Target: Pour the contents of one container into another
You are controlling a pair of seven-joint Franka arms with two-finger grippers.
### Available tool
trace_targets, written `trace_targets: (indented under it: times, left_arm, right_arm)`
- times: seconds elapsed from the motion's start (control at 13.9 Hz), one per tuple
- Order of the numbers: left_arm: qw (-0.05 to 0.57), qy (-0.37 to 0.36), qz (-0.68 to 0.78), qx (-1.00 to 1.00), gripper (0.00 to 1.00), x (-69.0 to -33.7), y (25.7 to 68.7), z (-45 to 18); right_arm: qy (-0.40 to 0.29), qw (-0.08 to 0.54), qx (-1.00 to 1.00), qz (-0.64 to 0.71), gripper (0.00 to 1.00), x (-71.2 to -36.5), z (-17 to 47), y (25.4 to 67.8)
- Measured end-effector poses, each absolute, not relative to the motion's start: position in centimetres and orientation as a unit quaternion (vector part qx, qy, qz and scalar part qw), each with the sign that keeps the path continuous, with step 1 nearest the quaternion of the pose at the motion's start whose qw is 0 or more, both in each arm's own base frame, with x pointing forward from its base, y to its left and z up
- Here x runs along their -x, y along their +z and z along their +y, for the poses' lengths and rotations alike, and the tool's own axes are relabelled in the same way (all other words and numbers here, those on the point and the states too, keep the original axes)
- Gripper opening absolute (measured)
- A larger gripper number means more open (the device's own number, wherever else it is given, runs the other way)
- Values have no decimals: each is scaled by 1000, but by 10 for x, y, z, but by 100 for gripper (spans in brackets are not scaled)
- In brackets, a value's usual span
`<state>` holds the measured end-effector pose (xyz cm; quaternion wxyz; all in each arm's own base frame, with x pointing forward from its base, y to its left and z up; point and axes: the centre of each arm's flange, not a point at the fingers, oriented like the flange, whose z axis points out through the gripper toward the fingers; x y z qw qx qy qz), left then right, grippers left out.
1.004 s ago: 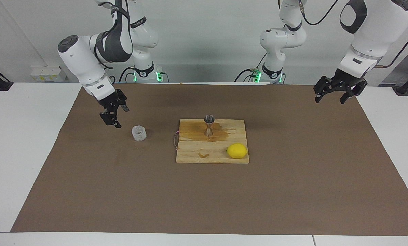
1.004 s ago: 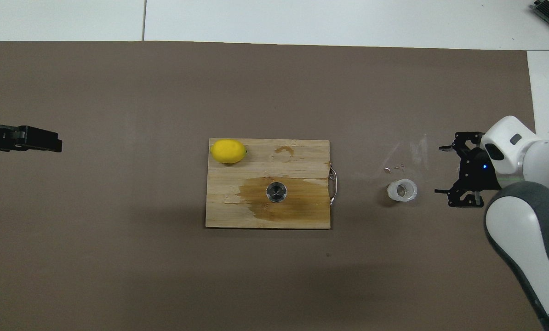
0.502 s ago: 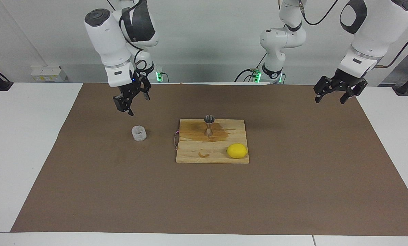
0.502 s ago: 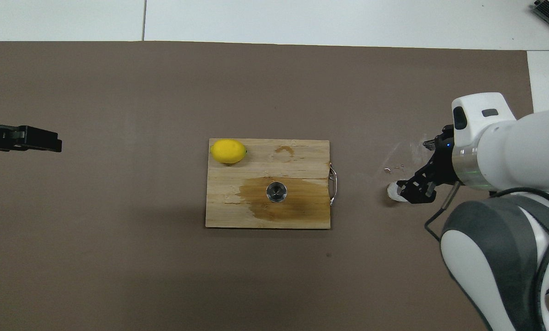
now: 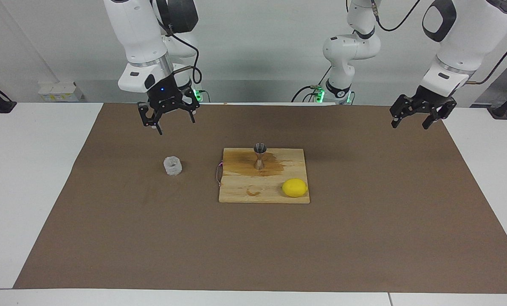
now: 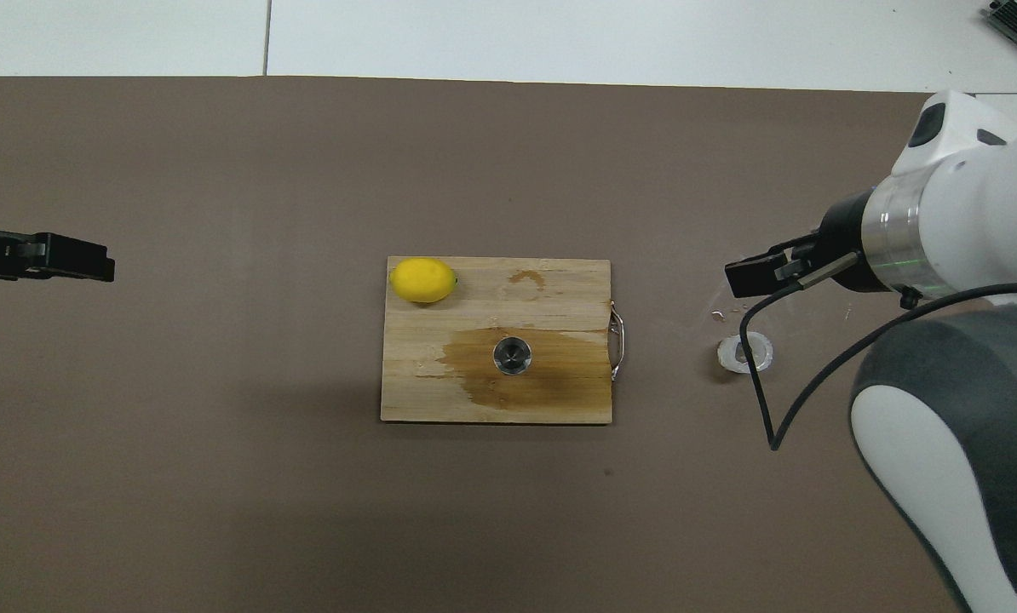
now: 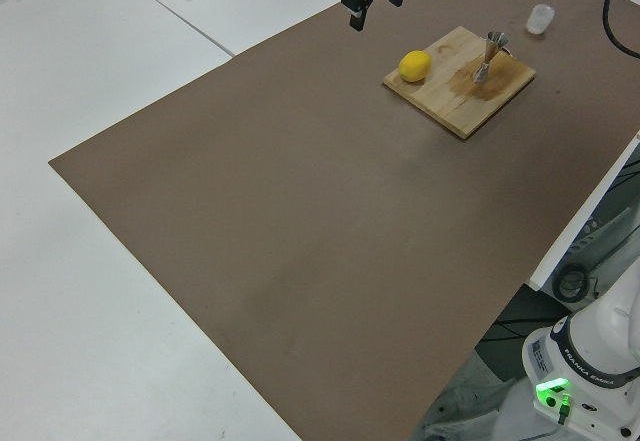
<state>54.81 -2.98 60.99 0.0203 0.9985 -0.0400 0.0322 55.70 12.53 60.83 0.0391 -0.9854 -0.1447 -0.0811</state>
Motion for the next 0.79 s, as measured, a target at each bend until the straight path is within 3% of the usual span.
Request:
trace_targets:
  times: [0.36,0.79]
  left_arm:
    - [20,32,-40,-998,100,-548,610,-30]
    - [20,32,-40,-998,100,-548,610,-30]
  right_arm:
    - [-60,33,998,6,100,-559,104,608]
    - [-29,25,998,44,100,-550,81,609]
